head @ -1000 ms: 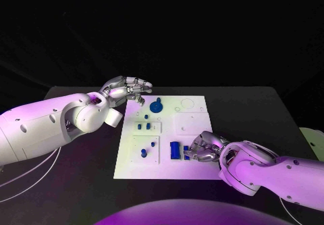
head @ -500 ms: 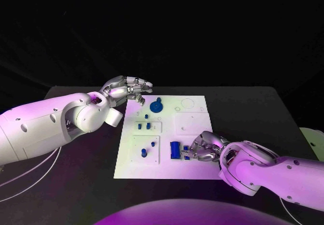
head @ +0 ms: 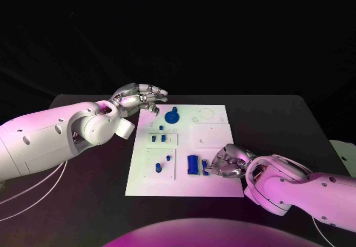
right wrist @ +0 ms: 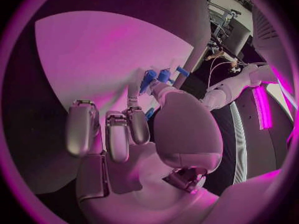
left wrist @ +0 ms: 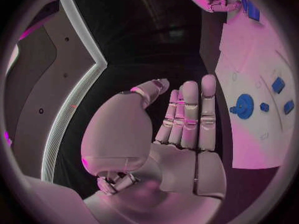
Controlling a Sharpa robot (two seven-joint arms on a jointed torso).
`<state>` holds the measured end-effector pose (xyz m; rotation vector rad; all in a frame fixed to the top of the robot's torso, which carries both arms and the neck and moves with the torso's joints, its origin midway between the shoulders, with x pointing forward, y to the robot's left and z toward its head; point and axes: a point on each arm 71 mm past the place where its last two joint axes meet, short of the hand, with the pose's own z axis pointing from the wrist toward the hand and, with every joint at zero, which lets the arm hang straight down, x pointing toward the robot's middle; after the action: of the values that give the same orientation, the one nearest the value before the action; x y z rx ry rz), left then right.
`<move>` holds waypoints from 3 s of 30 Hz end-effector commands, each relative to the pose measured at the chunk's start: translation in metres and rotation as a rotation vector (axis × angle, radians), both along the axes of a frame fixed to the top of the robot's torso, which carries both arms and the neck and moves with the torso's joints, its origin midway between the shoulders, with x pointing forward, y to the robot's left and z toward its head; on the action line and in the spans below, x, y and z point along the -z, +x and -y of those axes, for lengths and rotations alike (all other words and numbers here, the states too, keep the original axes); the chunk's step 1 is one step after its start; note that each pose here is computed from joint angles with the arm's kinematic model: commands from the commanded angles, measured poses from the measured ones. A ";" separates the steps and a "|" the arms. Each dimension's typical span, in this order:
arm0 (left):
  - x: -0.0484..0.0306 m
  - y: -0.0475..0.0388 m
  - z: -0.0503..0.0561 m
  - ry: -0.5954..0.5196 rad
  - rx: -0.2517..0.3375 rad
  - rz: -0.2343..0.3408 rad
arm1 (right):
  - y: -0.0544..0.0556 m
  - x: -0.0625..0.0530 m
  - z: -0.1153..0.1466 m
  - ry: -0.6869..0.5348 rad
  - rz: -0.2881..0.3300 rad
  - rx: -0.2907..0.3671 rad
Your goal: Assemble the parts on the task board
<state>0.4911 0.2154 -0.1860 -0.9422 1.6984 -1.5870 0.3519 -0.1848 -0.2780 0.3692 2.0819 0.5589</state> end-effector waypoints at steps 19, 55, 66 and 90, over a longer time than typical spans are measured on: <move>-0.0009 -0.0008 0.001 -0.003 0.013 0.003 | 0.001 0.005 0.001 0.007 -0.035 -0.021; -0.0002 0.0006 0.000 -0.016 -0.005 0.004 | 0.016 -0.025 -0.001 0.195 0.129 -0.010; 0.0175 0.0127 -0.008 -0.076 -0.164 -0.009 | 0.092 -0.040 0.024 0.640 0.129 0.158; 0.0490 0.0300 -0.010 -0.086 -0.391 -0.014 | 0.167 -0.031 0.038 0.770 0.256 0.276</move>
<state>0.5220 0.2258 -0.2368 -1.2563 1.3830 -1.4257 0.5207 -0.2245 -0.2479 0.9323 1.5113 1.1609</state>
